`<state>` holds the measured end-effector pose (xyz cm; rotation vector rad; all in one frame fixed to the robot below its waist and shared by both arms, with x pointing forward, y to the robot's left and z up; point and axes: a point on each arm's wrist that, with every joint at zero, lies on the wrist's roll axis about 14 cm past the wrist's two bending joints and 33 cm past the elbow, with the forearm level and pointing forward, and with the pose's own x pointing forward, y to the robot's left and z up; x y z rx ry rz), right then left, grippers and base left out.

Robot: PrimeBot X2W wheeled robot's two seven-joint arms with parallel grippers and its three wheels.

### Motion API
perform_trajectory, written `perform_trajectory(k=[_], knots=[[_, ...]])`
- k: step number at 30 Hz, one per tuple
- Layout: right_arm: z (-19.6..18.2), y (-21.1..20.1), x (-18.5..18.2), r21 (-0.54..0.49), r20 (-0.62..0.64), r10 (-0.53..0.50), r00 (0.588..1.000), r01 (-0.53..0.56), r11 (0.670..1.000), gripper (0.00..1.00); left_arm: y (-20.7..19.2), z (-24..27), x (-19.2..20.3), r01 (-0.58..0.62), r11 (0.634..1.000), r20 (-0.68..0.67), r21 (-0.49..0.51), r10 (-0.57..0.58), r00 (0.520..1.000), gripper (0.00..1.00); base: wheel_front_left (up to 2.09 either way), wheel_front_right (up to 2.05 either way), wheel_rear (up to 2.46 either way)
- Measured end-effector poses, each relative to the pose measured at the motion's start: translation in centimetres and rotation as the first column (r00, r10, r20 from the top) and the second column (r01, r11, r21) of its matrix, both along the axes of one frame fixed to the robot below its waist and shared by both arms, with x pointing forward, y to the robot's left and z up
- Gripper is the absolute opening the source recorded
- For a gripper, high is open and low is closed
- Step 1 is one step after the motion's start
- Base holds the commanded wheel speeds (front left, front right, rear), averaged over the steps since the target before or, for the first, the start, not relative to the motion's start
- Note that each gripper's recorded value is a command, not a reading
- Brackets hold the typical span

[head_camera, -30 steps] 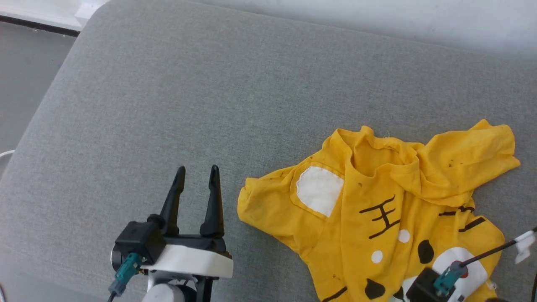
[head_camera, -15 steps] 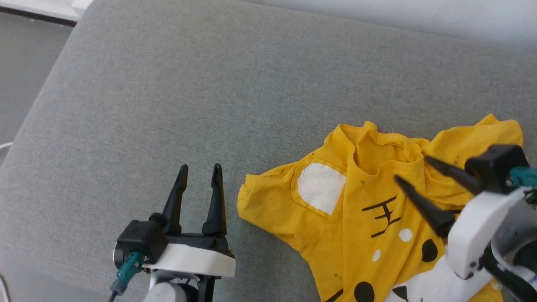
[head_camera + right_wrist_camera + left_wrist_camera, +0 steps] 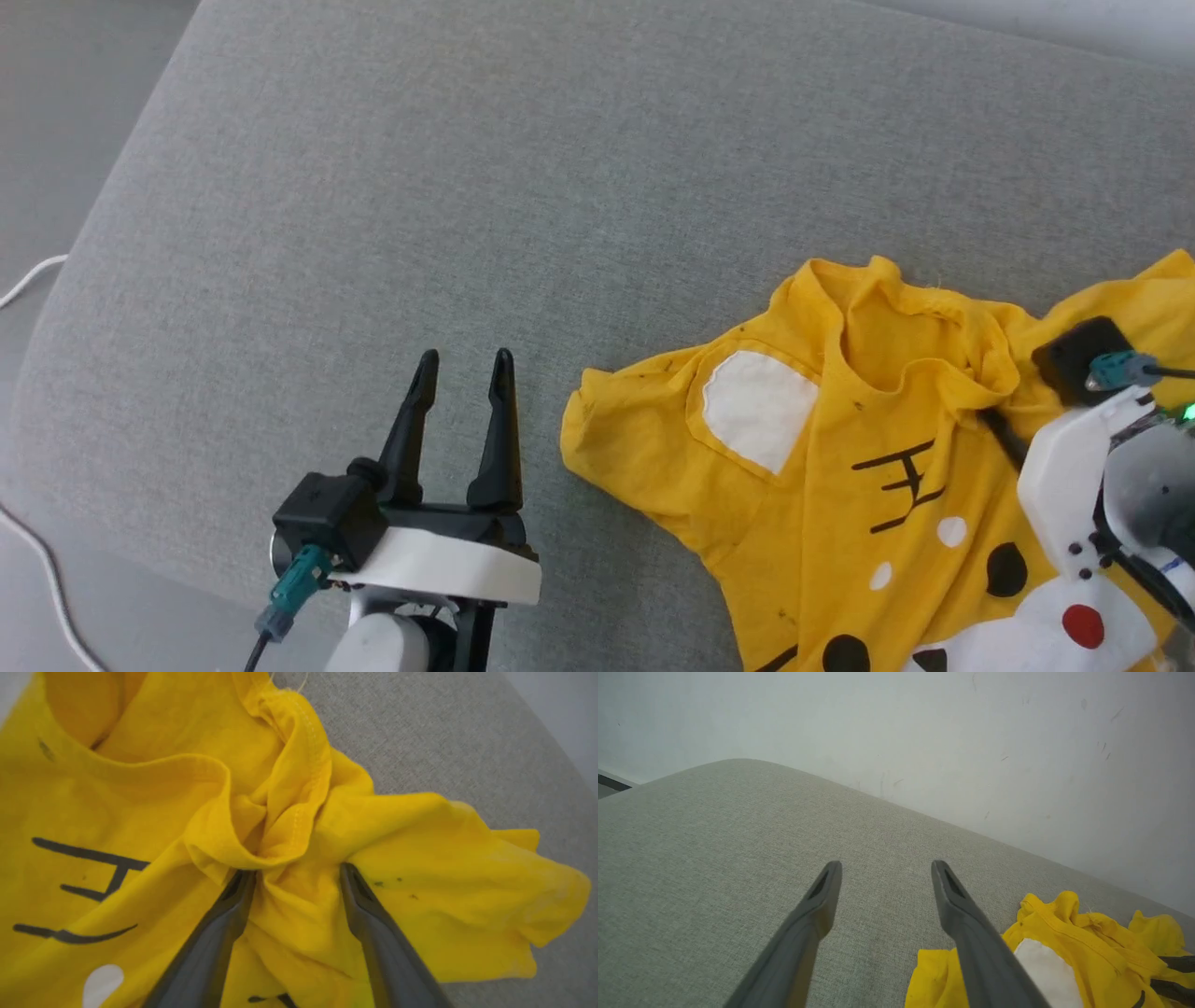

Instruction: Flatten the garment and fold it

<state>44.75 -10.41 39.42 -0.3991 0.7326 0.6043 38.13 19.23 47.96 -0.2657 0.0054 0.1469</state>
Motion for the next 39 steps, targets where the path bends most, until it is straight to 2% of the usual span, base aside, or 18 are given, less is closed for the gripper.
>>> perform_trajectory(k=[1,3,4,9,13,16,19,23,25,27,28,29,33,36,39], knots=[[0.0,0.0,0.4,0.004,0.011,-0.005,1.000,0.005,1.000,0.23,0.1,-0.1,0.0,-0.003,1.000,-0.003,0.000,0.003,1.000,1.00,0.00,0.00,0.00],[0.3,0.3,1.4,0.018,0.040,-0.014,0.999,0.013,1.000,0.03,0.3,-0.2,0.0,-0.012,1.000,-0.007,0.000,0.012,1.000,1.00,0.00,0.00,0.00],[0.5,0.4,1.8,0.025,0.054,-0.014,0.998,0.013,1.000,0.00,0.4,-0.2,0.1,-0.015,1.000,-0.007,0.001,0.015,1.000,1.00,0.00,0.00,0.00],[3.7,0.6,5.8,0.061,0.193,-0.031,0.981,0.020,0.998,0.00,0.5,-0.4,0.3,-0.018,1.000,-0.014,0.004,0.018,1.000,1.00,0.00,0.00,0.00],[7.9,0.0,10.3,0.072,0.348,-0.065,0.935,0.042,0.996,0.00,0.4,-0.4,0.8,-0.015,1.000,-0.011,0.008,0.015,1.000,1.00,0.00,0.00,0.00],[10.0,-0.6,13.1,0.077,0.419,-0.096,0.903,0.070,0.995,0.00,0.3,-0.4,1.4,-0.012,1.000,-0.007,0.006,0.012,1.000,1.00,0.00,0.00,0.00],[10.1,-1.4,15.1,0.038,0.441,-0.107,0.891,0.101,0.994,0.00,0.4,-0.7,1.7,-0.012,1.000,-0.017,0.008,0.013,1.000,1.00,0.00,0.00,0.00],[8.0,-2.4,17.0,-0.021,0.416,-0.115,0.902,0.136,0.990,0.00,0.4,-1.3,2.1,-0.013,1.000,-0.033,0.008,0.013,0.999,1.00,0.00,0.00,0.00],[6.5,-2.4,17.5,-0.039,0.391,-0.113,0.913,0.139,0.990,0.18,0.3,-1.6,2.4,-0.009,1.000,-0.039,0.011,0.009,0.999,1.00,0.00,0.00,0.00],[5.5,-2.3,18.0,-0.061,0.389,-0.100,0.916,0.134,0.989,0.46,0.3,-1.8,2.7,-0.008,1.000,-0.045,0.012,0.009,0.999,1.00,0.00,0.00,0.00],[5.2,-2.3,18.3,-0.075,0.395,-0.092,0.914,0.131,0.989,0.79,0.4,-1.9,2.8,-0.011,1.000,-0.047,0.014,0.011,0.999,1.00,0.00,0.00,0.00],[5.0,-2.4,18.6,-0.084,0.402,-0.087,0.911,0.132,0.988,1.00,0.3,-2.0,3.0,-0.011,1.000,-0.047,0.015,0.011,0.999,1.00,0.00,0.00,0.00],[4.8,-2.6,19.1,-0.058,0.407,-0.115,0.906,0.152,0.987,1.00,0.1,-2.1,3.1,-0.002,1.000,-0.049,0.011,0.003,0.999,1.00,0.00,0.00,0.00],[6.2,-1.5,18.9,0.039,0.415,-0.149,0.897,0.146,0.988,1.00,0.1,-1.6,3.1,-0.002,1.000,-0.037,0.010,0.002,0.999,1.00,0.00,0.00,0.00],[8.2,-0.4,18.0,0.168,0.405,-0.204,0.891,0.147,0.975,1.00,0.1,-0.9,3.0,-0.002,1.000,-0.017,0.013,0.002,1.000,1.00,0.00,0.00,0.00]])
